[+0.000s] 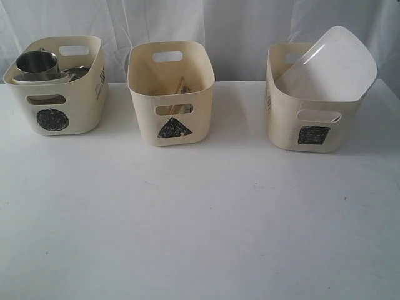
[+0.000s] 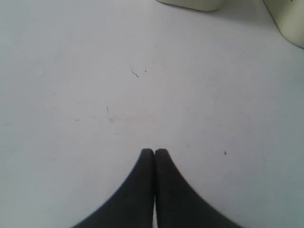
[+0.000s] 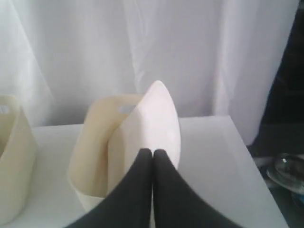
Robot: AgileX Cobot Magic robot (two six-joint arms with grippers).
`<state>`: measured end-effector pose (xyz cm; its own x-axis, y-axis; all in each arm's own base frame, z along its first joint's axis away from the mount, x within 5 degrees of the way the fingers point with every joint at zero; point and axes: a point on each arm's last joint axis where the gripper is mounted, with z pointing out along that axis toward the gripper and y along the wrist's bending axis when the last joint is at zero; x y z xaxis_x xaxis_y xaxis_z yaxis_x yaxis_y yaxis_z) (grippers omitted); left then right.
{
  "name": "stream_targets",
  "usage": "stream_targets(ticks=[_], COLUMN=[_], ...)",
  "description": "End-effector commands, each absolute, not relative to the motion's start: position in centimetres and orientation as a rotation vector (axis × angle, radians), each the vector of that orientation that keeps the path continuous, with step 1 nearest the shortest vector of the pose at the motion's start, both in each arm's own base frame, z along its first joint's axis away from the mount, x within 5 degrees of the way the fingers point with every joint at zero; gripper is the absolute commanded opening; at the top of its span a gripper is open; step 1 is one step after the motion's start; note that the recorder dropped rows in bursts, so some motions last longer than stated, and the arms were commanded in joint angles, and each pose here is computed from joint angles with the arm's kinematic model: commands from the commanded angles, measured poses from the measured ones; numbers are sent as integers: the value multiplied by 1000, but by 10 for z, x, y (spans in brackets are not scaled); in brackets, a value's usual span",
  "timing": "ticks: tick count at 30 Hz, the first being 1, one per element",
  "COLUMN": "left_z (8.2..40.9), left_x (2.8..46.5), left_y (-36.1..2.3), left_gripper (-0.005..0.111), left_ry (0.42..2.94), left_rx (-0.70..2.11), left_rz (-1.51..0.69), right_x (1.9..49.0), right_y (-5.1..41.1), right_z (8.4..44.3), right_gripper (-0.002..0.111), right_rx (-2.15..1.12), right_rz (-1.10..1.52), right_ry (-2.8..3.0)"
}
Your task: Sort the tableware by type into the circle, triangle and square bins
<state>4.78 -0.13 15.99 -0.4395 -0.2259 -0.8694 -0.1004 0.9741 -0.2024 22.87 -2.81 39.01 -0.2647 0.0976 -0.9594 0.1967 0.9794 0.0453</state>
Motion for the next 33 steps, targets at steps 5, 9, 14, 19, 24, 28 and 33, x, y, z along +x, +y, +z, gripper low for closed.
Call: stream_targets(ticks=[5,9,14,19,24,28,33], left_z=[154,154,154,154,154,154,154], left_x=[46,46,46,46,46,46,46], left_y=[-2,-2,-2,-2,-2,-2,-2], left_gripper=[0,0,0,0,0,0,0], left_ry=[2079,2079,2079,2079,2079,2079,2079], left_rx=[-225,-225,-224,-224,-224,-224,-224], left_rz=[-149,-149,-147,-147,-149,-149,-149], right_x=[74,40,43,44,44,45,54], right_y=[-4,-6,-8,-2,-2,-2,-3], right_z=[285,270,259,253,253,248,193], right_gripper=[0,0,0,0,0,0,0], right_rx=[86,159,209,636,661,665,580], right_rz=[9,65,61,569,598,584,423], right_ry=[1544,1421,1525,1506,1497,1512,1672])
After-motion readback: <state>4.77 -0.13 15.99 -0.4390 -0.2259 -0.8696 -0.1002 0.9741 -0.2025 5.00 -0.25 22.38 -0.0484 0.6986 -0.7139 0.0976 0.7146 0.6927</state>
